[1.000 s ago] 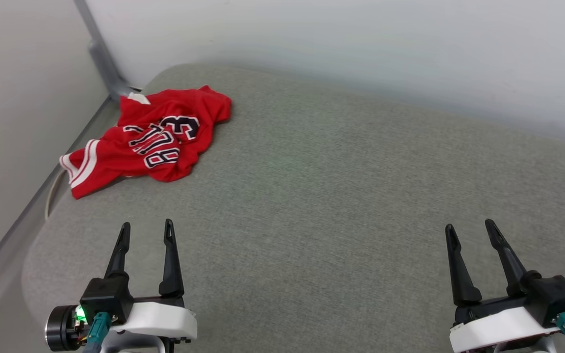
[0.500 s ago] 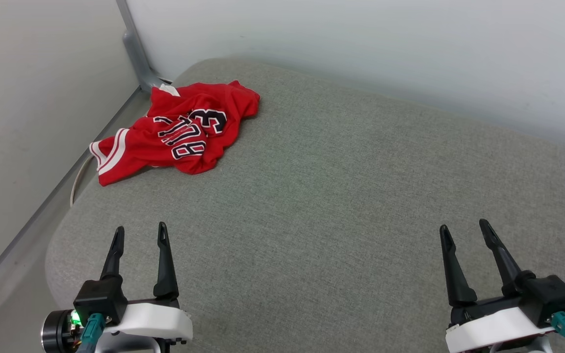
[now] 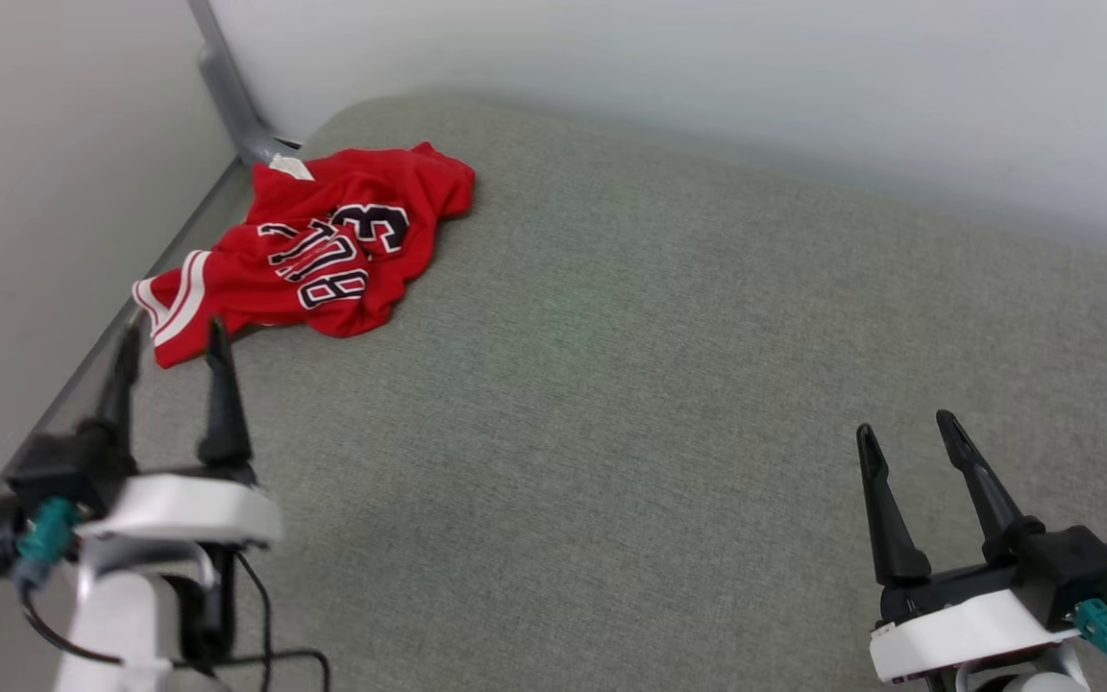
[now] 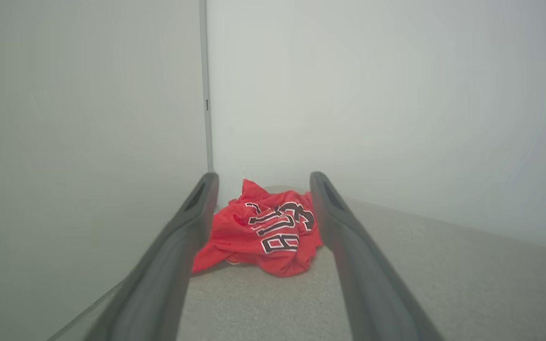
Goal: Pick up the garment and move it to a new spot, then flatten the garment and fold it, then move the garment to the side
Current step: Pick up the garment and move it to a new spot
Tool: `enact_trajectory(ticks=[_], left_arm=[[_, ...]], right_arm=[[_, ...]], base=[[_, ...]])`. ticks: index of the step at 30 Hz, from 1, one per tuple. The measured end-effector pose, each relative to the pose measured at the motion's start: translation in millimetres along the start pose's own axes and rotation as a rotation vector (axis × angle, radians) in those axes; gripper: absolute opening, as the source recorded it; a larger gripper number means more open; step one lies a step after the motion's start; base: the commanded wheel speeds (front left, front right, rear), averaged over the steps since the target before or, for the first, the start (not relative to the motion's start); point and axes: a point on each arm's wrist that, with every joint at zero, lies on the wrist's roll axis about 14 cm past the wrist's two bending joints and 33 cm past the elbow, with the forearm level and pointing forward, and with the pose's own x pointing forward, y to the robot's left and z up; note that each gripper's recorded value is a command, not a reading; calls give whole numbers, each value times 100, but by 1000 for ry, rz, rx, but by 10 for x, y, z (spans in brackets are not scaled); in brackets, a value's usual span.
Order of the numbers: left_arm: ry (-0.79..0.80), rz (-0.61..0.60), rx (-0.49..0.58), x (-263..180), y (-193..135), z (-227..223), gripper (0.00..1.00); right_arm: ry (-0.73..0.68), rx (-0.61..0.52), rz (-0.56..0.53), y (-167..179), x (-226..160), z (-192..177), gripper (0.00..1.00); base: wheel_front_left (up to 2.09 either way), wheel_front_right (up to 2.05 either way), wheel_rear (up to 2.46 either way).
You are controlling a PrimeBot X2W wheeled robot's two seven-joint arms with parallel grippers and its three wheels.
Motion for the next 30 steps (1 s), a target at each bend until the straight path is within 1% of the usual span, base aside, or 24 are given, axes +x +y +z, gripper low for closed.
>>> enact_trajectory(ticks=[4,7,9,12,14,16,17,20,22,24,26,30], left_arm=[[-46,-48,63,361,13,151,100],[-71,-77,75,645,-32,227,100],[-52,-87,68,807,-63,159,100],[-6,-113,114,1039,-66,30,100],[0,-115,98,1243,-86,35,100],[29,-144,110,1415,-167,-16,100],[53,-155,99,1483,-214,-68,100],[169,-197,118,1662,-313,-285,100],[316,-202,106,1733,-325,-534,100],[488,-215,104,1708,-357,-846,100],[588,-219,96,1752,-365,-976,100],[797,-246,141,1710,-383,-1287,100]], right_arm=[[1,-12,-17,-82,17,-25,100],[6,-28,-34,-167,37,-65,100],[-1,-34,-41,-214,82,-73,100],[0,-41,-63,-322,120,-117,100],[3,-48,-82,-410,139,-156,100],[14,-55,-98,-490,153,-224,100],[18,-59,-106,-531,162,-253,100],[33,-64,-126,-633,186,-352,100],[42,-61,-137,-686,195,-418,100],[52,-62,-144,-728,206,-483,100],[53,-61,-151,-773,226,-525,100],[73,-60,-164,-848,240,-654,100]], base=[[0,0,0],[0,0,0],[0,0,0],[0,0,0],[0,0,0],[0,0,0],[0,0,0],[0,0,0],[0,0,0],[0,0,0],[0,0,0],[0,0,0]])
